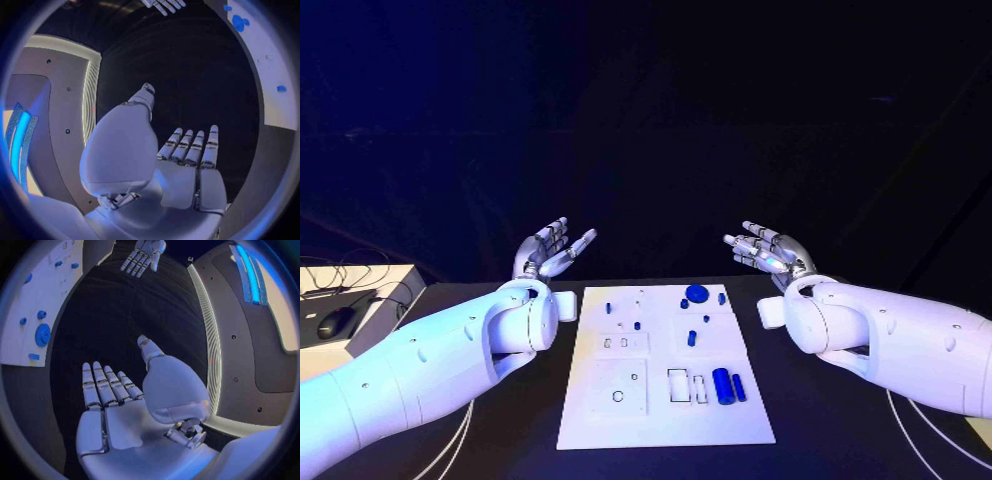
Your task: Assemble the parts on the task board
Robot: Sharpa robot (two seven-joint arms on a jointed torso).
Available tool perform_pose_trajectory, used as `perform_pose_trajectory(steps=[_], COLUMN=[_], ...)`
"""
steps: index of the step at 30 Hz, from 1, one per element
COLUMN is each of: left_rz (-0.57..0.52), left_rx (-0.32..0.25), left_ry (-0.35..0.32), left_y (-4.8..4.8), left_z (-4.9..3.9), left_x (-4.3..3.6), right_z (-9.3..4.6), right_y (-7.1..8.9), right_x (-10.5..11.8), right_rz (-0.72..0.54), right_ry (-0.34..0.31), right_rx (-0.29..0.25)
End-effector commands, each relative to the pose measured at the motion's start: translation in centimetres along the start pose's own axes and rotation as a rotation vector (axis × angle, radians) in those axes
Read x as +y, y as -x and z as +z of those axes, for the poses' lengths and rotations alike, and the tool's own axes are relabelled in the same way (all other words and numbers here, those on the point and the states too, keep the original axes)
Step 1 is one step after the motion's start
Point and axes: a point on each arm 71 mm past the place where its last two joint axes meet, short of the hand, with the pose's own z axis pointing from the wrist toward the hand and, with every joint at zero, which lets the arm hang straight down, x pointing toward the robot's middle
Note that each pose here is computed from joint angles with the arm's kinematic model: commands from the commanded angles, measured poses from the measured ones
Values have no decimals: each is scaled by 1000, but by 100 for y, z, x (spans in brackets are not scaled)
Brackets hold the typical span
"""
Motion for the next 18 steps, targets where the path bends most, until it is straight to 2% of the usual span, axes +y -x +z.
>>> perform_pose_trajectory(steps=[1, 6, 7, 13, 16, 18], left_rz=[10, 10, -34, -54, -40, -24], left_rx=[86, 86, 133, 209, 255, 285], left_ry=[-8, -8, 27, 28, 14, -2], left_y=[-67, -67, -65, -91, -111, -126], left_z=[11, 11, 0, -31, -57, -79], left_x=[0, 0, 26, 7, -16, -34], right_z=[40, 64, 86, 84, 75, 71], right_y=[-49, -13, -8, -11, -39, -52], right_x=[-4, 2, 91, 103, 146, 159], right_rz=[-23, -35, -383, -612, -748, -787], right_ry=[-31, -37, 125, 171, 253, 280], right_rx=[163, 176, 209, 195, 190, 190])
